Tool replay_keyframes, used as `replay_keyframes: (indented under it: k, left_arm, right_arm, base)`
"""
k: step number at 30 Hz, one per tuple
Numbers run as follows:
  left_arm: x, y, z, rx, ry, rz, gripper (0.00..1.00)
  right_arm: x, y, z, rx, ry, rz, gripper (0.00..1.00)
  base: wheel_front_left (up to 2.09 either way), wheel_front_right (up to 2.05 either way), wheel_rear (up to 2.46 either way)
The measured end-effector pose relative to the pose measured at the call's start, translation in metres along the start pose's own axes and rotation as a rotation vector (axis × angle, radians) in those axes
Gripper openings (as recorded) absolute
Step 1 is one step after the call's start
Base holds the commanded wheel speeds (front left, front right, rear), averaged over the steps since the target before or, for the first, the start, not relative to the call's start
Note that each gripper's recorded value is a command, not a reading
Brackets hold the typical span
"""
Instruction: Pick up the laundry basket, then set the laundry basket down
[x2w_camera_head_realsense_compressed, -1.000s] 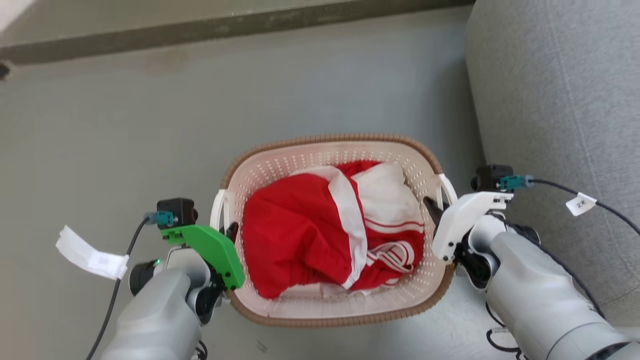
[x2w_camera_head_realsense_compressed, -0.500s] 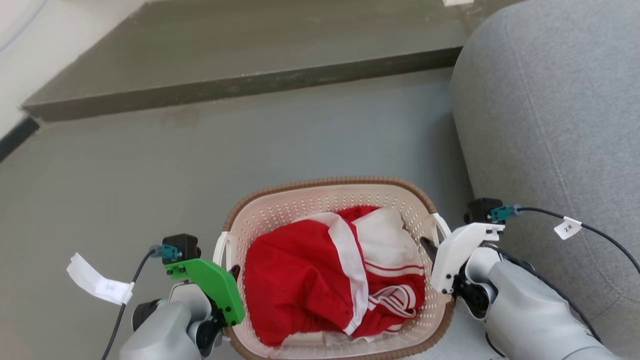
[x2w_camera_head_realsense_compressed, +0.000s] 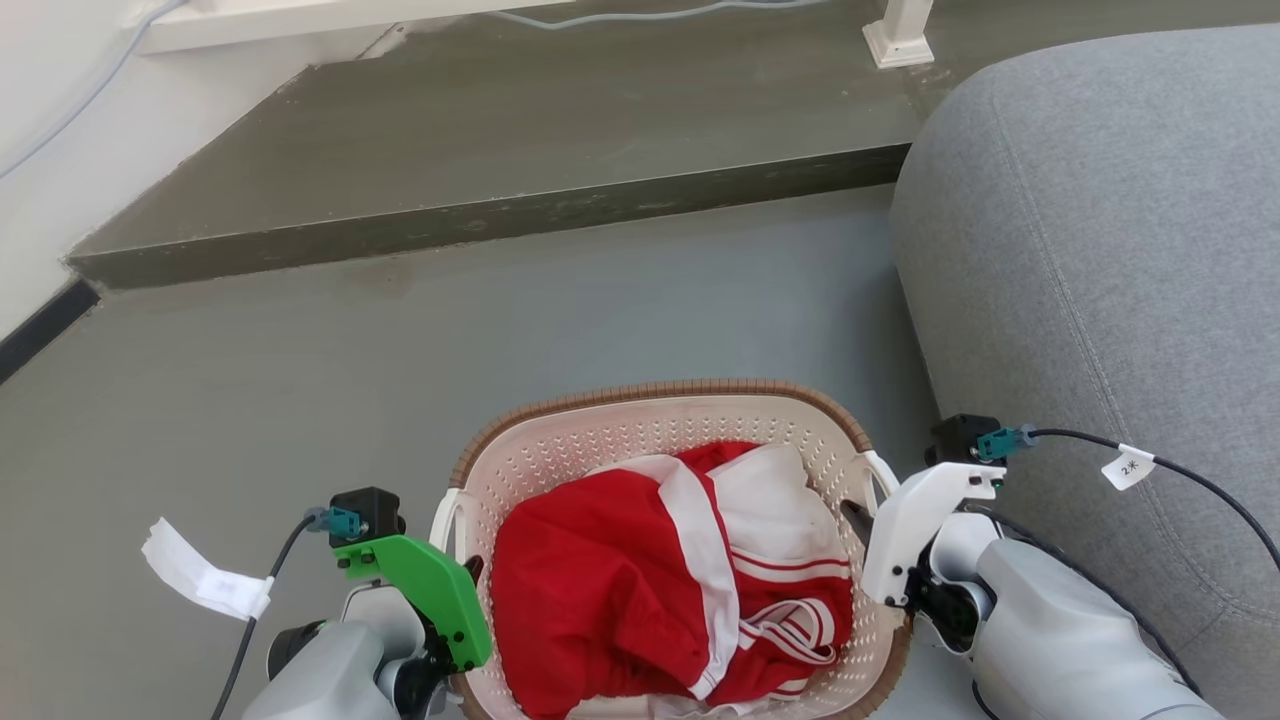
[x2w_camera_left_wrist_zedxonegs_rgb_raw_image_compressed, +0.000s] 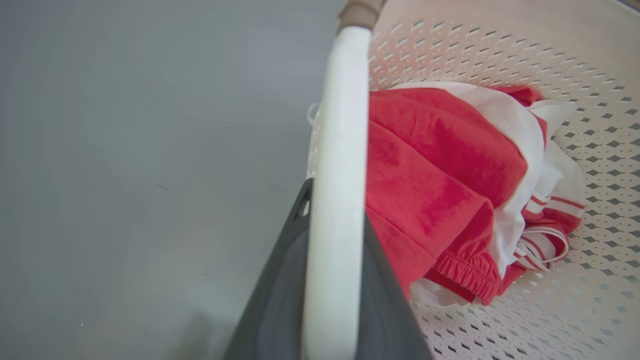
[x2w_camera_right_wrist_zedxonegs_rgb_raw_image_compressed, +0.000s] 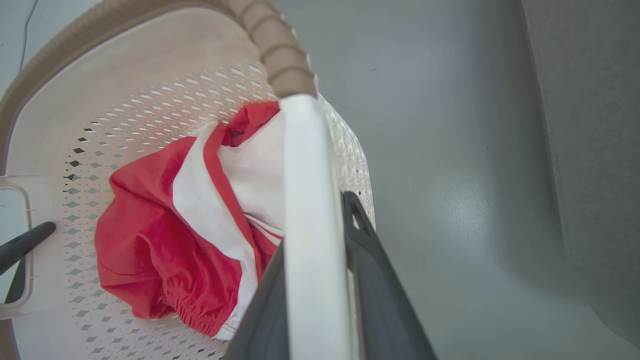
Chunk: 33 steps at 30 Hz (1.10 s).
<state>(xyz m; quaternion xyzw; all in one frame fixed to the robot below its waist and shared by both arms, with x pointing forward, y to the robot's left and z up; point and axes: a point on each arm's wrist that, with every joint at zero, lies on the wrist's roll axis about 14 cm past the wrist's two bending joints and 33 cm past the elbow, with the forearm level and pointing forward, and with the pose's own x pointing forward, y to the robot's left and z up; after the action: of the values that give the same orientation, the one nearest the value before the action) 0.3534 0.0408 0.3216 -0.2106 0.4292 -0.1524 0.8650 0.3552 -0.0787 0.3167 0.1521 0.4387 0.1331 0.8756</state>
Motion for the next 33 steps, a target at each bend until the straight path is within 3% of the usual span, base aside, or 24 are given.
replay_keyframes:
  k: [33]
  left_arm:
    - [-0.0011,-0.0036,-0.0036,0.006,0.016,0.0,0.0]
  right_arm:
    - [-0.0031,-0.0012,-0.0057,-0.001,0.019,-0.004,0.0]
  base:
    - [0.0,0.0,0.0]
